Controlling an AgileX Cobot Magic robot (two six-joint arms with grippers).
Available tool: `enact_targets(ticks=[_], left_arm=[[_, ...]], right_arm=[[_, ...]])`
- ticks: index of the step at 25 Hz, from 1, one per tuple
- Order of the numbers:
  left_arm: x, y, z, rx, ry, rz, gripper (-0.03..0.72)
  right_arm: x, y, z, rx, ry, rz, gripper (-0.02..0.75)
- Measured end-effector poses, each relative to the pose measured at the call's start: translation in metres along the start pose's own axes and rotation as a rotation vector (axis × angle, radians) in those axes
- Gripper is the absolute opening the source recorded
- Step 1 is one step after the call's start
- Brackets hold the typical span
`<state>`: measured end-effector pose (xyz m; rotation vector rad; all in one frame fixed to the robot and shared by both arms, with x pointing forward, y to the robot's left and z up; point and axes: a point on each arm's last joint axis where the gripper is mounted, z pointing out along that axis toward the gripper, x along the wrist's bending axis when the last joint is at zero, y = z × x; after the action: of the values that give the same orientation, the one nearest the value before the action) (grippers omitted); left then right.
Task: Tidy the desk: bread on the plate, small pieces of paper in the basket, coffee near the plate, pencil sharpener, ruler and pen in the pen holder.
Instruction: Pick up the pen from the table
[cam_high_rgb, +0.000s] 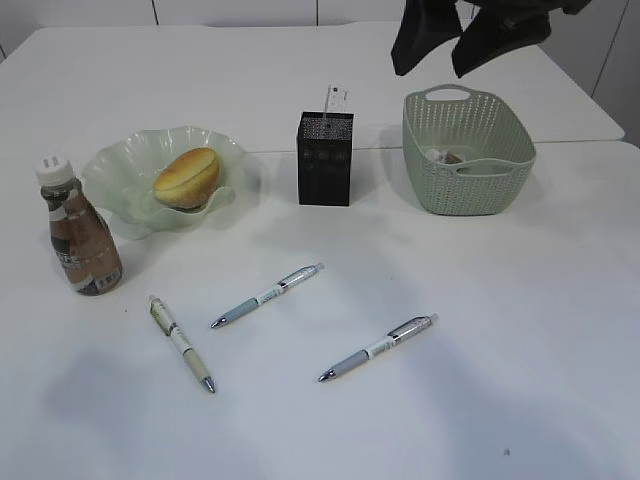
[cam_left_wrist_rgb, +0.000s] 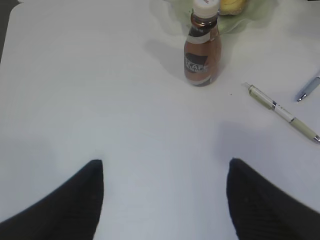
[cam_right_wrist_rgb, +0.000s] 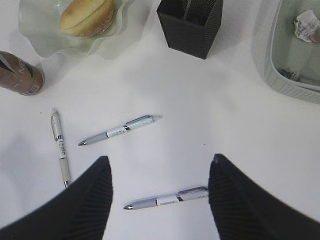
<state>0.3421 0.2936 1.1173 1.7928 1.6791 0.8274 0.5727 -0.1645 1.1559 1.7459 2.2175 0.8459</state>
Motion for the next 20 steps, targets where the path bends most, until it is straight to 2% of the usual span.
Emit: enact_targets(ticks=[10, 20], left_arm=[[0.001, -0.003, 0.000, 0.037, 0.010, 0.000, 0.530], [-0.001, -0.006, 0.000, 0.062, -0.009, -0.015, 0.528]], right_arm=[[-0.001, -0.010, -0.001, 0.113, -0.022, 0.213, 0.478], [-0.001, -0.013, -0.001, 0.141, -0.030, 0.251, 0.478]])
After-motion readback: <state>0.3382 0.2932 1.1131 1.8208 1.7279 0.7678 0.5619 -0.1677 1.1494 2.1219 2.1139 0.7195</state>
